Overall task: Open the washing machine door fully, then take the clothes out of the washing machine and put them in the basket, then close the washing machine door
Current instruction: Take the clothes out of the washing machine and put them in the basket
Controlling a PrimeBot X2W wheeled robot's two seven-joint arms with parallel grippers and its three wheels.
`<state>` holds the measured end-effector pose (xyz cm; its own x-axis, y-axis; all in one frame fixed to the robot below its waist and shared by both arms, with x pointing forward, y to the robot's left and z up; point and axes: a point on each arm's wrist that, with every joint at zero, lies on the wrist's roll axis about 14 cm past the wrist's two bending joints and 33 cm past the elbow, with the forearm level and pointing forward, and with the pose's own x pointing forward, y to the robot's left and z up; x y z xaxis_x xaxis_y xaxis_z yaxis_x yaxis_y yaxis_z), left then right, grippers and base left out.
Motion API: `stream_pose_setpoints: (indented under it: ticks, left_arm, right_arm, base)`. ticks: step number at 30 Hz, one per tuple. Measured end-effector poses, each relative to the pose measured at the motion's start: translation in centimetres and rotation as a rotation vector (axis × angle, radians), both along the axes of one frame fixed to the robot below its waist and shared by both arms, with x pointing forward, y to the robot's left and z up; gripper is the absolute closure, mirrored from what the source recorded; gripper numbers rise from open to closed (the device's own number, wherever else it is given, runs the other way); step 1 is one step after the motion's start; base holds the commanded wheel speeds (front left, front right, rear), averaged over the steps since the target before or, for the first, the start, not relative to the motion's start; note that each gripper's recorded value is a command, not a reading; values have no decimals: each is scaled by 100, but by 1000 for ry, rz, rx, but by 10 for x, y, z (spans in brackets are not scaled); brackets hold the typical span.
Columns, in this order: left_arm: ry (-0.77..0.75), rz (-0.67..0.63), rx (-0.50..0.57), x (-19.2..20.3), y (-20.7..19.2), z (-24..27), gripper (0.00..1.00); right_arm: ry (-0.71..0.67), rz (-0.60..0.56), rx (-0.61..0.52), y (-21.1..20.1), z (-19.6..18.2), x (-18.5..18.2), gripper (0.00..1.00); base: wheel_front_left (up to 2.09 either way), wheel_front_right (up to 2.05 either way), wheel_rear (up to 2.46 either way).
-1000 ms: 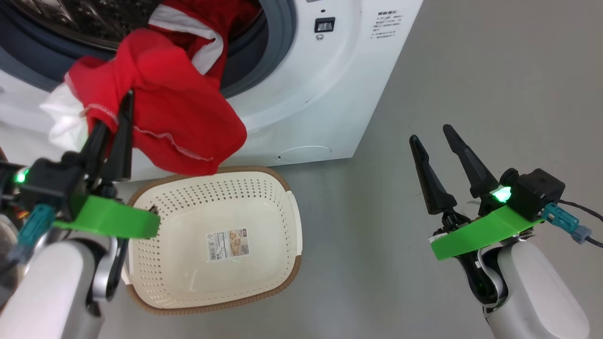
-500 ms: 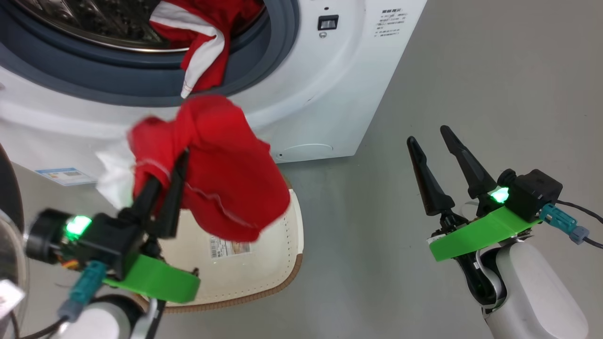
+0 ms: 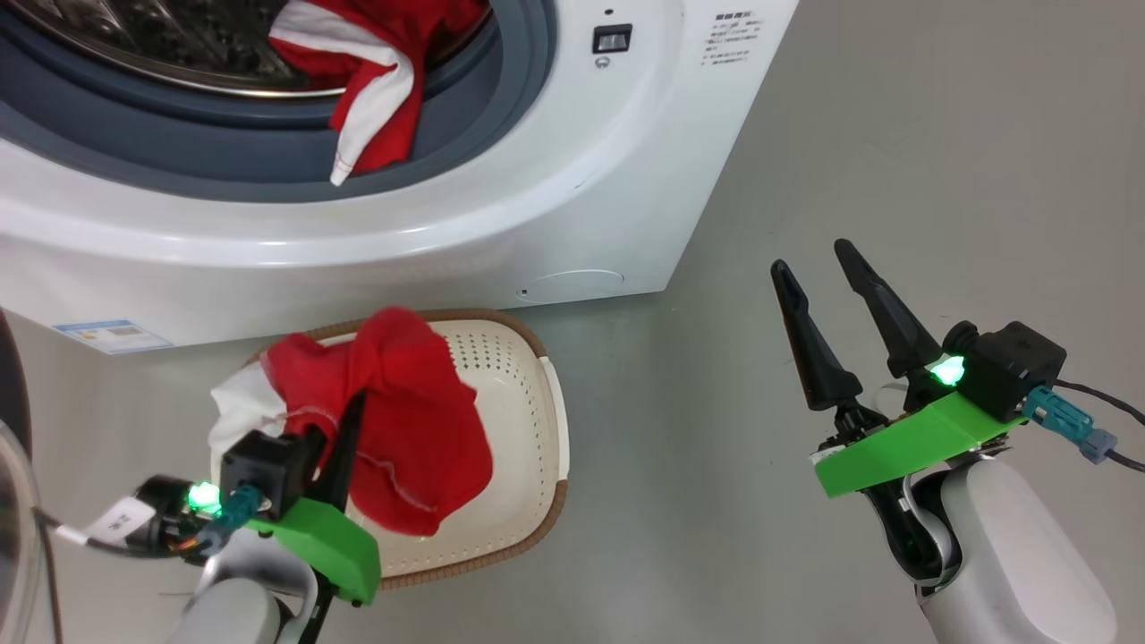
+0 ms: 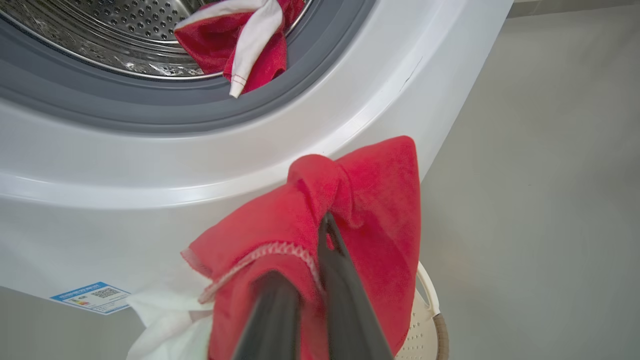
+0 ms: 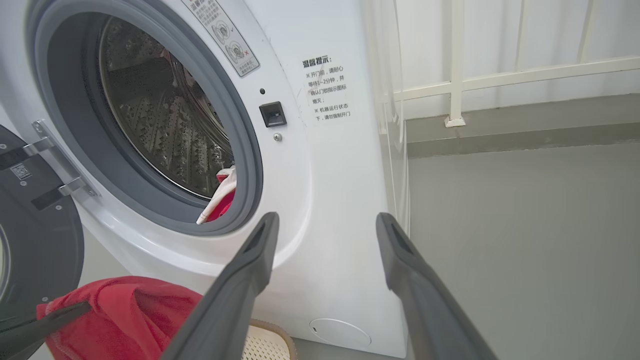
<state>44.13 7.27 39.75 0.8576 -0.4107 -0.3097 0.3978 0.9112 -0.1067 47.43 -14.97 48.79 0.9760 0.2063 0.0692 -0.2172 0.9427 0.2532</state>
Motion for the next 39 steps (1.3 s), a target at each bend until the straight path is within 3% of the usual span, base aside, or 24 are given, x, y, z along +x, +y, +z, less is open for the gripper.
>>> stream_pose_setpoints:
  ticks: [18, 20, 21, 31, 39]
  left_arm:
    - [224, -25, 127, -1, 4, -91, 100]
    - [261, -22, 106, -4, 2, -96, 13]
    - [269, -19, 109, -5, 2, -99, 0]
    - [288, -16, 104, -6, 2, -104, 0]
    - [188, 3, 51, 14, -1, -76, 0]
  right_arm:
    - [14, -13, -5, -5, -5, -1, 0]
    - [17, -11, -4, -4, -6, -1, 0]
    - [18, -9, -3, -3, -6, -2, 0]
    - [23, -9, -2, -3, -8, -2, 0]
    - [18, 1, 1, 1, -7, 0, 0]
  base:
    - [0, 0, 0]
    - [0, 0, 0]
    - [0, 0, 0]
    - [0, 0, 0]
    - [0, 0, 0]
